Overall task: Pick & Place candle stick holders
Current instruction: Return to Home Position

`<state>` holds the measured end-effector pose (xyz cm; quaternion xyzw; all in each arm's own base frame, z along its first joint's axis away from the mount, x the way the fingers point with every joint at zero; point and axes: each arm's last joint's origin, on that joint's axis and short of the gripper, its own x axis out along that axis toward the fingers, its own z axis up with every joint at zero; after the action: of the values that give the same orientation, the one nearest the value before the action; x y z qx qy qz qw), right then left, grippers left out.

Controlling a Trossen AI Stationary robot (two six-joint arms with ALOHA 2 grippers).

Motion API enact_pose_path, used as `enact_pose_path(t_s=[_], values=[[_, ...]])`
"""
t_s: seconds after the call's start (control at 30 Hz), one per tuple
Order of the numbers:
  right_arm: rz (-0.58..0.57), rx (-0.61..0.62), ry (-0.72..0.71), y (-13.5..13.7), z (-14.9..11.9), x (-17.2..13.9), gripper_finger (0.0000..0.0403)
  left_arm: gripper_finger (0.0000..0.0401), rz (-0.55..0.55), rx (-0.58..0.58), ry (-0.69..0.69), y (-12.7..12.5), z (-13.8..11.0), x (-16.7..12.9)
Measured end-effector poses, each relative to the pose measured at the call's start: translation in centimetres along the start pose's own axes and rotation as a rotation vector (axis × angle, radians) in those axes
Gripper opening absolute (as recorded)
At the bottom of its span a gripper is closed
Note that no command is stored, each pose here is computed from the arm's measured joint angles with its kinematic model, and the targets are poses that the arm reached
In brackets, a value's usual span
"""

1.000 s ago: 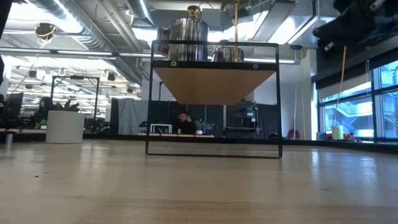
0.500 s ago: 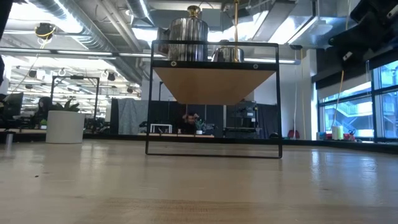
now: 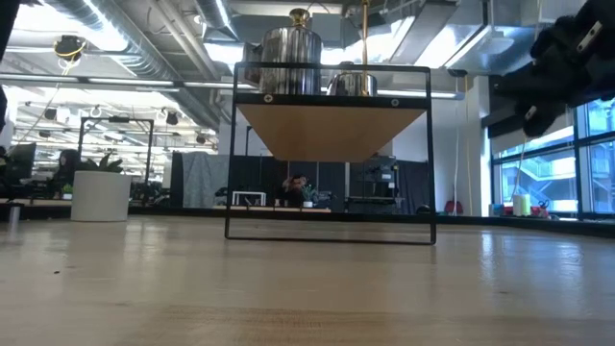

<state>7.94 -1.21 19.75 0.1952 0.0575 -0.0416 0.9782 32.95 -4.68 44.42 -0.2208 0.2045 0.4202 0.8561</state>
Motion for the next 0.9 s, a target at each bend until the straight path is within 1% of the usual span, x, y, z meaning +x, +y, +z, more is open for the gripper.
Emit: enact_pose_path(t_s=[0.13, 0.33, 0.57, 0.73, 0.9], values=[[0.006, 0.03, -0.016, -0.4, -0.8, 0.7, 0.0, 0.0002, -0.005, 0.002, 0.005, -0.1, -0.1, -0.1], [-0.006, 0.042, 0.005, -1.1, -2.3, 1.4, 0.0, 0.0002, -0.013, 0.006, 0.008, -0.2, -0.2, -0.3], [-0.042, 0.041, -0.015, -1.2, -2.2, 1.4, 0.0, 0.0002, -0.015, 0.009, 0.013, -0.2, -0.2, -0.3], [-0.042, 0.063, -0.014, -1.2, -2.2, 1.4, 0.0, 0.0002, -0.019, 0.016, 0.019, -0.2, -0.3, -0.3], [-0.035, 0.059, -0.011, -1.2, -2.2, 1.4, 0.0002, 0.0002, -0.026, 0.028, 0.021, -0.3, -0.4, -0.4]])
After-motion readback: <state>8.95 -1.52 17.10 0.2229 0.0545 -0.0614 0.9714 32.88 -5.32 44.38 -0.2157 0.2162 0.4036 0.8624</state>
